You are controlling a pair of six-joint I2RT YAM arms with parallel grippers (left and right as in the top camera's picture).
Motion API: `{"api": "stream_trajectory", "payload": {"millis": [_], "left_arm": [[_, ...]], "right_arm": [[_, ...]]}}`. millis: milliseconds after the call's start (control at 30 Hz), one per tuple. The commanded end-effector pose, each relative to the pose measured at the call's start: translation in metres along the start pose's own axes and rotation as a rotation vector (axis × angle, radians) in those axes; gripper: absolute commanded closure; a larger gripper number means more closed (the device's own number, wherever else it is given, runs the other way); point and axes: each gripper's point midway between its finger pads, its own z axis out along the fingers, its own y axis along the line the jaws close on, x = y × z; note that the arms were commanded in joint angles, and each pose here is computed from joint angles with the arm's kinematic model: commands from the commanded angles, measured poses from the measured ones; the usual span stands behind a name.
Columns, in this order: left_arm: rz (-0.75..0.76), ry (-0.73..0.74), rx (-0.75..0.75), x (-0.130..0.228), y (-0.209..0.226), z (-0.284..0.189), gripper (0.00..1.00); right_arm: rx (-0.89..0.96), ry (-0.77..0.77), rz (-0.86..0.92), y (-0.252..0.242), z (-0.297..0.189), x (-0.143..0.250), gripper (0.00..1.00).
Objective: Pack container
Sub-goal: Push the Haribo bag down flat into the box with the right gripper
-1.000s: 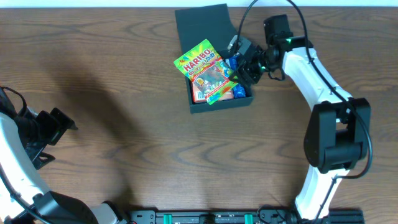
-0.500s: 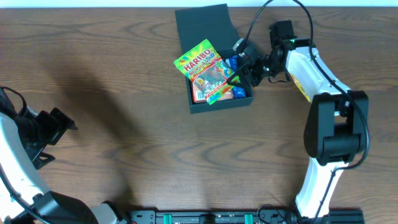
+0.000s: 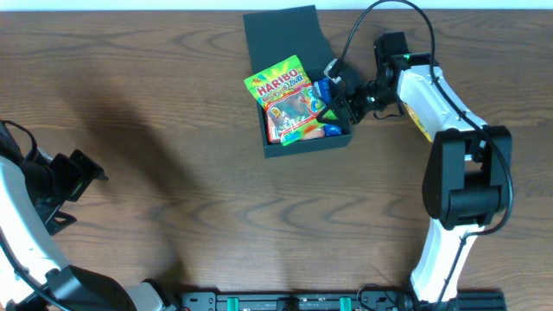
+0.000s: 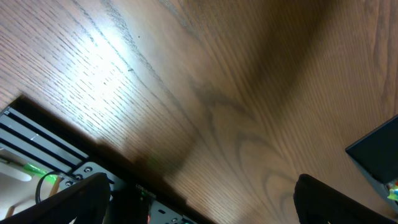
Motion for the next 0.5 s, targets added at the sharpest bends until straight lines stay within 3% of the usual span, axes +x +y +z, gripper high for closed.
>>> {"api": "stream_trajectory", "payload": {"millis": [0,233,467], "left_arm": [[-0.001,-0.013,-0.001,-0.001,0.001,-0.004,0.05],[-0.001,-0.013,-0.001,-0.001,0.001,-0.004,0.05],[-0.001,-0.013,-0.001,-0.002,0.001,-0.004,0.05]], "right_arm": [[-0.033,0.004,0.003,0.008,0.005,-0.003,0.48],[-0.072,0.022,-0.001,0.024,0.015,-0.004,0.53],[-0.104,0.036,-0.02,0.04,0.025,-0.007,0.67]]}}
